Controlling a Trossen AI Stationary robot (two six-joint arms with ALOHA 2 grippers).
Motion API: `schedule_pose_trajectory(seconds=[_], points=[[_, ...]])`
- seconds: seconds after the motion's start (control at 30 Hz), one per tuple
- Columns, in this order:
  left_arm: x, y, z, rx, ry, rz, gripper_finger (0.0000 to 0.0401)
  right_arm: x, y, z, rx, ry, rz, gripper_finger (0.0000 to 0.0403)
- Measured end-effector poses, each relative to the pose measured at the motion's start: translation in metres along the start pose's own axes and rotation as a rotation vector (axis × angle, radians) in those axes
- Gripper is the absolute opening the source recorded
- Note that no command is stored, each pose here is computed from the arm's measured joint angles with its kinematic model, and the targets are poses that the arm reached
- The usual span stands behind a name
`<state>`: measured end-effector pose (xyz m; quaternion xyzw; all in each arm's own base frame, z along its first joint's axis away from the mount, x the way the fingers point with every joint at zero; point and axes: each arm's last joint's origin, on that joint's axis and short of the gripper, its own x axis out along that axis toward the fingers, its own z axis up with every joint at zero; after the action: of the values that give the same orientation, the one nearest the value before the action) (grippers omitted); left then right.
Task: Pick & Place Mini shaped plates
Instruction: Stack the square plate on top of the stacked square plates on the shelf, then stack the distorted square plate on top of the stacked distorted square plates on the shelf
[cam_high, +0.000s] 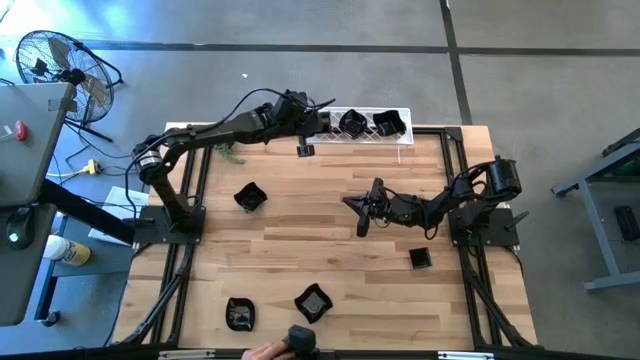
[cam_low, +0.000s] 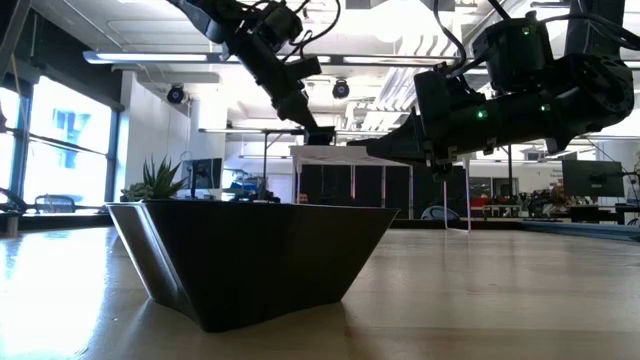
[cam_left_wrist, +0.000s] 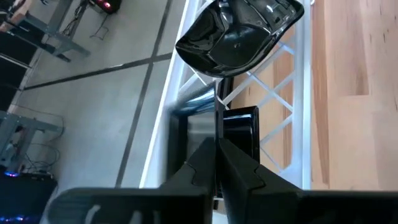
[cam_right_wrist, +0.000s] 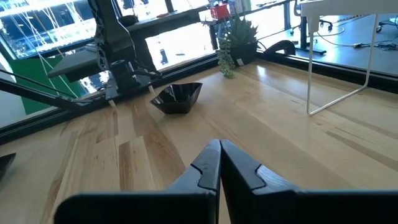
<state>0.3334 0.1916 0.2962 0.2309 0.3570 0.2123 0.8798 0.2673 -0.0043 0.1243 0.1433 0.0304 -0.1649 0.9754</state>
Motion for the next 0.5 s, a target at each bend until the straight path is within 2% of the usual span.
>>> schedule_pose_trajectory(seconds=[0.33,0.5], points=[[-0.0002,-0.0007,-0.0005,-0.006,0.008,-0.004,0.0097,0.0000,0.0000,0.0000,0.000,0.000,0.000,0.0002],[-0.0028,-0.0006,-0.0004,-0.019,0.013,-0.007,0.0099,0.0000,0.0000,0.0000,0.001,0.000,0.000,0.0003]])
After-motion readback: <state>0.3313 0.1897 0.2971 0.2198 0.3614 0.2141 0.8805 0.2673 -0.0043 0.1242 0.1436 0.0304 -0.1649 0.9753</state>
